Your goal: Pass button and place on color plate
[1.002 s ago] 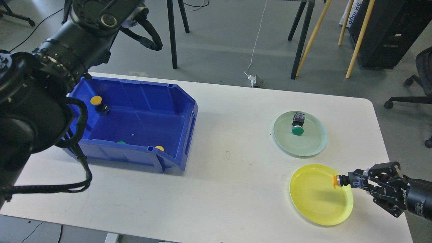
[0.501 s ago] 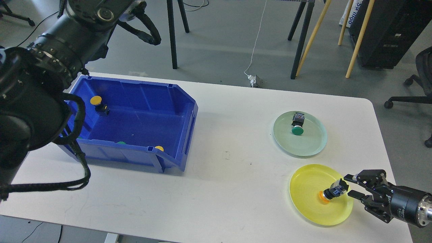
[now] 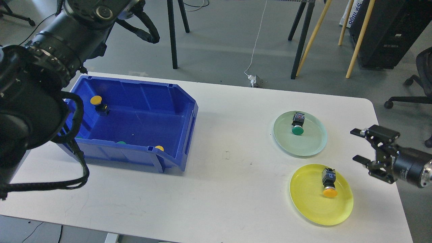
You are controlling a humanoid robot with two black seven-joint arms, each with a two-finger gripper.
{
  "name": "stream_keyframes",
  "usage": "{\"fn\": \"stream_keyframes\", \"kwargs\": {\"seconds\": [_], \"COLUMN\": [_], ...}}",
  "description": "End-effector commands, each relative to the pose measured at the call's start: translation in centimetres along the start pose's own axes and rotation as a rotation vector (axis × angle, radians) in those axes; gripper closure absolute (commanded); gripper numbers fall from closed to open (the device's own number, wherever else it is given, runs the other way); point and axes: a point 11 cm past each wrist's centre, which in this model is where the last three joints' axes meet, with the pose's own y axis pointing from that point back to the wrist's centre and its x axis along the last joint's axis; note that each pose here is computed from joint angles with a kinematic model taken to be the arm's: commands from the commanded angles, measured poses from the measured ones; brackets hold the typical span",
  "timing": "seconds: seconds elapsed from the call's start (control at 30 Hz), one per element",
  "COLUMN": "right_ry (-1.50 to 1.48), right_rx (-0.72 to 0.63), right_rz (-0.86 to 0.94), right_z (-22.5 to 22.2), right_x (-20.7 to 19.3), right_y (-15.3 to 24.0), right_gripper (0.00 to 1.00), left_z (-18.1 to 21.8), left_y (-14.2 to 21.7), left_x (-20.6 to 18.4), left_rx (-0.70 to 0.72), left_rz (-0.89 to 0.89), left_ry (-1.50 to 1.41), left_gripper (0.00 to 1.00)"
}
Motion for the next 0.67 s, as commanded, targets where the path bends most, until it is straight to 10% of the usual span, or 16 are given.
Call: {"fn": "stream_keyframes", "kwargs": {"seconds": [0.0,0.63], "right_ry": [0.018,-0.096], "right_rx": [0.146,0.22], "right_rz": [0.108,0.348], "right_z": [-4.8,-15.3], "right_x": [3.6,9.3], "right_y": [-0.6,-14.9], "right_gripper": [0.02,0.02], "left_z": [-0.5,-2.2], "left_y": [0.4,1.6], "left_x": [0.4,2.2], "left_rx": [0.013,0.064], "left_rz": [0.008,0.115], "left_ry": [-0.004,0.098], "left_gripper": [0.0,0.01]}}
